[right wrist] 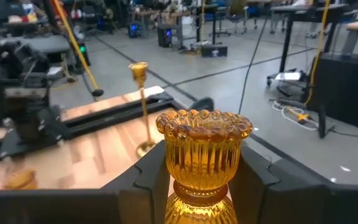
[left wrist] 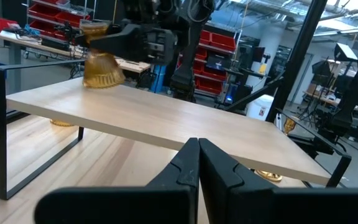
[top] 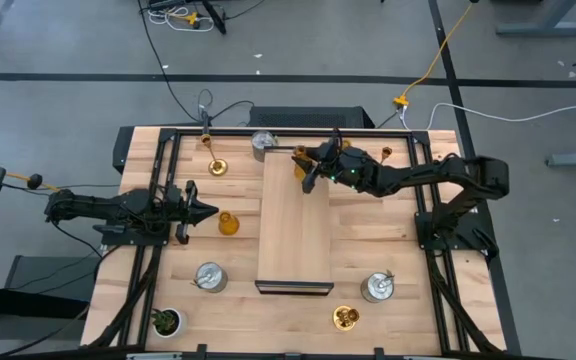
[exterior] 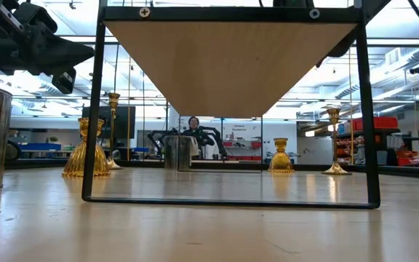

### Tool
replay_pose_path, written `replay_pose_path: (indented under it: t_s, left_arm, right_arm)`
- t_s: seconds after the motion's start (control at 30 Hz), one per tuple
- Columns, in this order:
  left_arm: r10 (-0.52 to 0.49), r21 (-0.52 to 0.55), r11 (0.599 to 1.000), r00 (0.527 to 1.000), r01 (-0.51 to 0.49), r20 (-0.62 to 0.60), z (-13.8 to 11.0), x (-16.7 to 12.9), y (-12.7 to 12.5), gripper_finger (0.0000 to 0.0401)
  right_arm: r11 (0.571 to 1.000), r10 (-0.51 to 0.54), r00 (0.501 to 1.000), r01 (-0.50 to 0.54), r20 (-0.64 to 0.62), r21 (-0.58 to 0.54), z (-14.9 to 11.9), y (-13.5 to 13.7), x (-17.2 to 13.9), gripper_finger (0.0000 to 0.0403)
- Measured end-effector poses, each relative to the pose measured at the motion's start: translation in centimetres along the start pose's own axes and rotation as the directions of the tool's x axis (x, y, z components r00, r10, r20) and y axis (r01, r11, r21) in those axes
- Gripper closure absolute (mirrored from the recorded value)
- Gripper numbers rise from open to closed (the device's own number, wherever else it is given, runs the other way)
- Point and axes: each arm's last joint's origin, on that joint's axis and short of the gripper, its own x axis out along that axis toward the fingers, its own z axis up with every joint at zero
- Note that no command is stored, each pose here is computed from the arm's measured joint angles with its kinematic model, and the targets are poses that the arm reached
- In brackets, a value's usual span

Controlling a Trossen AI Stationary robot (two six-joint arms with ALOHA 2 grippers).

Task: Pick & Place candle stick holders
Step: Put the bottom right glass candle holder on the shelf

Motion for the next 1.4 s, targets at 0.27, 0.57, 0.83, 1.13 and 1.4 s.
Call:
replay_pose_path:
  t_s: [0.27,0.57,0.83,1.13,1.4]
  left_arm:
    - [0.000,0.000,1.000,1.000,0.000,0.000,0.0,0.0,0.0,0.0391]
    - [0.000,0.000,1.000,1.000,0.000,0.000,0.0,0.0,0.0,0.0391]
    - [0.000,0.000,1.000,1.000,0.000,0.000,0.0,0.0,0.0,0.0391]
    - [0.000,0.000,1.000,1.000,0.000,0.000,0.0,0.0,0.0,0.0391]
    - [0.000,0.000,1.000,1.000,0.000,0.000,0.0,0.0,0.0,0.0391]
  right_arm:
    - [1.000,0.009,1.000,-0.009,0.016,0.011,-0.6,-0.2,0.7,0.0275]
    - [0.999,0.037,0.999,-0.037,0.017,0.011,-0.8,-0.1,0.9,0.0272]
    - [0.999,0.039,0.999,-0.039,0.004,0.012,-1.0,-0.1,0.9,0.0234]
    - [0.999,0.038,0.999,-0.038,-0.010,0.011,-1.2,-0.1,0.9,0.0205]
    - [0.999,0.037,0.999,-0.037,-0.011,0.018,-1.1,-0.1,0.9,0.0140]
